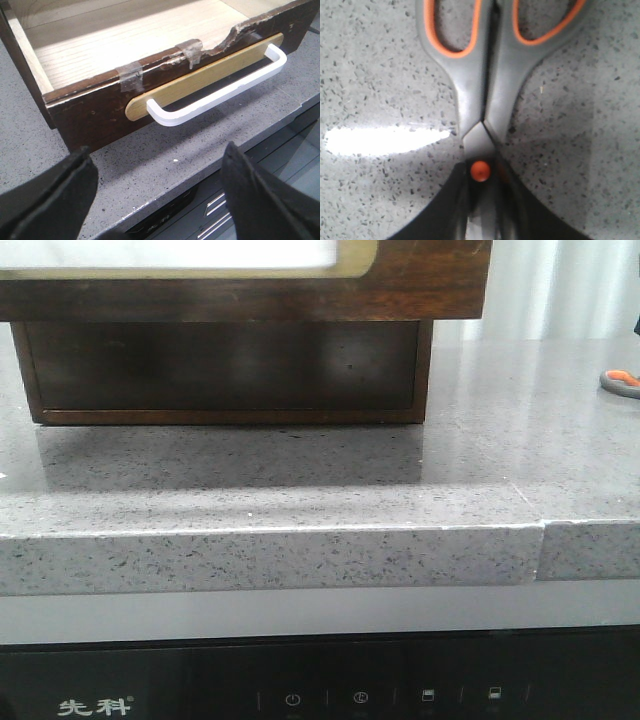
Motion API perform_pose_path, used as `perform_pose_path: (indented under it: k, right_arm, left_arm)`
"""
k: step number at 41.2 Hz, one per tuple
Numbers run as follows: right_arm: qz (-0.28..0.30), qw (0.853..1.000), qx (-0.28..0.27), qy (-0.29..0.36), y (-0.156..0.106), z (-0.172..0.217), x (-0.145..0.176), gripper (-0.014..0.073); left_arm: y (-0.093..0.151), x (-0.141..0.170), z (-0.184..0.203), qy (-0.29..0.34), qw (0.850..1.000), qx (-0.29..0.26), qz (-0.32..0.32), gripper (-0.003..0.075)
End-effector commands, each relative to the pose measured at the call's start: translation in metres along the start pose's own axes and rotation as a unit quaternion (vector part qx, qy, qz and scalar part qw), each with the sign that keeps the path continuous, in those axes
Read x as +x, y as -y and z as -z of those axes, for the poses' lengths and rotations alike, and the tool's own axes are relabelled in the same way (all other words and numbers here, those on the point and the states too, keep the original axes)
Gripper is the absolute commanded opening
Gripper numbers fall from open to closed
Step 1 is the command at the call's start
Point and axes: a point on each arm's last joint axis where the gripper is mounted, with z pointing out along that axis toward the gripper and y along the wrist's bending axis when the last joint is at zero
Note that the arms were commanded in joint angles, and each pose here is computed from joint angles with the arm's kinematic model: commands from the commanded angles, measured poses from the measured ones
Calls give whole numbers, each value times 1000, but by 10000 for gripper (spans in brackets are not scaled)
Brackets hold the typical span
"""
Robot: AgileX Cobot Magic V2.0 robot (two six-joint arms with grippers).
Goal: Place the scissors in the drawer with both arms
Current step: 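Grasp the grey-and-orange scissors by the blades with the right gripper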
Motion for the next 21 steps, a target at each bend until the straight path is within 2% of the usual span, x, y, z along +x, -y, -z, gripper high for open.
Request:
perform_pose_path:
  k: [1, 13, 21]
  right_arm:
    - [0, 999, -3, 47, -4, 38, -5, 19]
    - [7, 991, 2, 134, -16, 113, 4, 19]
    - [22, 973, -12, 229, -36, 184, 22, 19]
  left_arm:
    - [0, -15, 5, 55, 998, 3, 4, 498]
    - [0, -15, 5, 55, 998, 3, 4, 491]
    - [0, -15, 5, 55, 998, 3, 4, 491]
